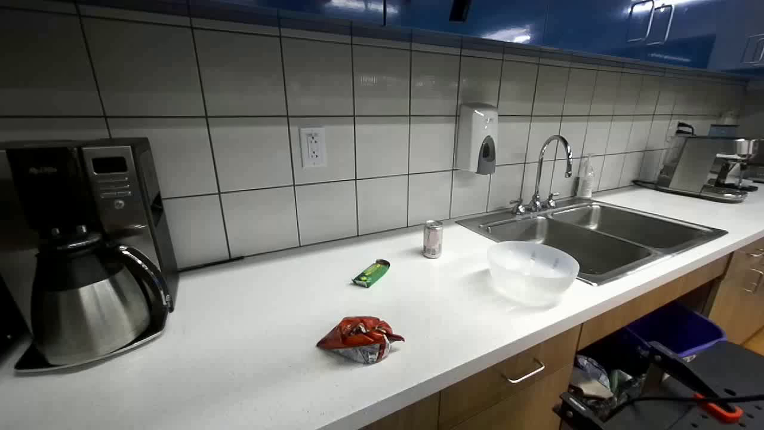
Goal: Put the can in the bowl
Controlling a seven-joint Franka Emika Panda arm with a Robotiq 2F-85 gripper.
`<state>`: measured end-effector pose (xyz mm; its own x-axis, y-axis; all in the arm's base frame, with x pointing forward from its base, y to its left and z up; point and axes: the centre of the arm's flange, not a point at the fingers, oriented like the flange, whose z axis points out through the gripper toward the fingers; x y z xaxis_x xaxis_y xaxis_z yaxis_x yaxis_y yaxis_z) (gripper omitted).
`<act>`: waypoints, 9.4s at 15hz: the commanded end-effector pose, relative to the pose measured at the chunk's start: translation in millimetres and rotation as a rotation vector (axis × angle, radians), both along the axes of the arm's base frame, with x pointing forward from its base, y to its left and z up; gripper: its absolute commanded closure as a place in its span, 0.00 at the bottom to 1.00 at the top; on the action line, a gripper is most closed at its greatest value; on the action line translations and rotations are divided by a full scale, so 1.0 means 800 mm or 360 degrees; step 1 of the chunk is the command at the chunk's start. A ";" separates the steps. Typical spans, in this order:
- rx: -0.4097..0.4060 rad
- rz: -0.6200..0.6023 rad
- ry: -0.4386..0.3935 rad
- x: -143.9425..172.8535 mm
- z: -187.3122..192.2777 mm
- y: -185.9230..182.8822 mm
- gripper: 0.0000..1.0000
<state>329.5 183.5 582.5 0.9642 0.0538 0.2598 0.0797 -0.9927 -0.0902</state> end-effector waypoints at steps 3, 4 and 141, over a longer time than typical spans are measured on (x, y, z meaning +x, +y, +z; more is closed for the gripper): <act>0.0000 0.0000 0.0000 0.000 0.000 0.000 0.00; 0.0000 0.0000 0.0000 0.000 0.000 0.000 0.00; -0.0181 -0.0209 0.0193 0.407 -0.386 -0.345 0.62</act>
